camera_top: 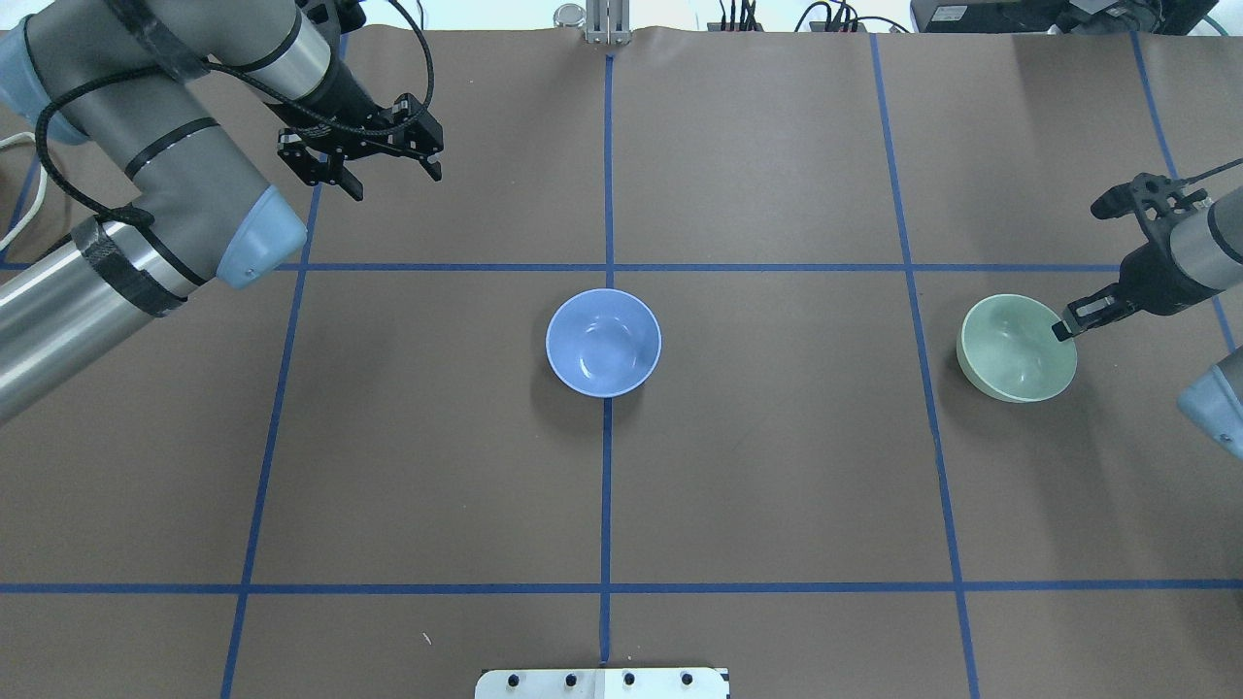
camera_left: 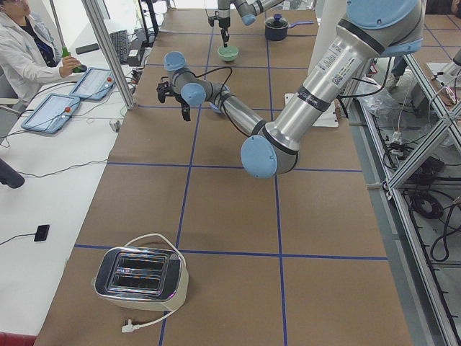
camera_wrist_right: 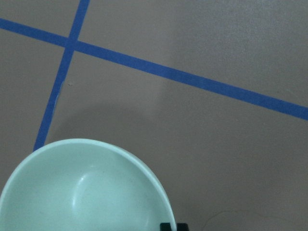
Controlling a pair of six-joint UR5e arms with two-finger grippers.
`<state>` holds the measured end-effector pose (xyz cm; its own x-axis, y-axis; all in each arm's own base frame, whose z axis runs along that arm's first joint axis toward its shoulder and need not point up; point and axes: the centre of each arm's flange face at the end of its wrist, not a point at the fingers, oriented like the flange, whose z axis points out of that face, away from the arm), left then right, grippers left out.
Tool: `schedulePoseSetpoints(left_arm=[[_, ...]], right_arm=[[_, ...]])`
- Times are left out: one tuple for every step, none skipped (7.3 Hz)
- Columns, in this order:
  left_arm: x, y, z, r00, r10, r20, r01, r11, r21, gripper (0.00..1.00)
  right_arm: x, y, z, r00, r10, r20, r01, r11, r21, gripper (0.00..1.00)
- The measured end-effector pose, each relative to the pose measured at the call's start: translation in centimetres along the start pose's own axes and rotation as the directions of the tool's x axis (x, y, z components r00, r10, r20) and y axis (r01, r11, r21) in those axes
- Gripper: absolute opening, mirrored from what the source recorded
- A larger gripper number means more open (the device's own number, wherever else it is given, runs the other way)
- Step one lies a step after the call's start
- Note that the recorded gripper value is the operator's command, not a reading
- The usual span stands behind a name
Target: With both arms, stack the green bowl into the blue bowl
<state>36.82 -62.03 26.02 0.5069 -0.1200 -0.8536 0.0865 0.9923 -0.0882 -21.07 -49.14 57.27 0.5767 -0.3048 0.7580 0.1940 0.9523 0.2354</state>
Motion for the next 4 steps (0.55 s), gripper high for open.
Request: schedulePoseSetpoints(left_arm=[[-0.04,-0.03,0.05,1.000,0.002,0.001,-0.002,1.000,0.000,0.98],[-0.05,-0.04,0.06,1.000,0.003,0.001,-0.003,1.000,0.000,0.98],[-0.06,-0.05,0.07,1.000,0.004,0.001,-0.004,1.000,0.000,0.98],[-0.07,-0.06,0.09,1.000,0.003,0.001,-0.003,1.000,0.000,0.98]], right_arm=[[0.02,0.01,0.04,1.000,0.000,-0.001,0.000,1.000,-0.001,0.12],[-0.02,-0.01,0.02,1.000,0.001,0.000,-0.001,1.000,0.000,0.12],[-0.30,-0.15,-0.16,1.000,-0.002,0.006,0.002,1.000,0.002,0.12],[-0.76,-0.42,-0.42,1.000,-0.007,0.016,0.007,1.000,0.006,0.12]])
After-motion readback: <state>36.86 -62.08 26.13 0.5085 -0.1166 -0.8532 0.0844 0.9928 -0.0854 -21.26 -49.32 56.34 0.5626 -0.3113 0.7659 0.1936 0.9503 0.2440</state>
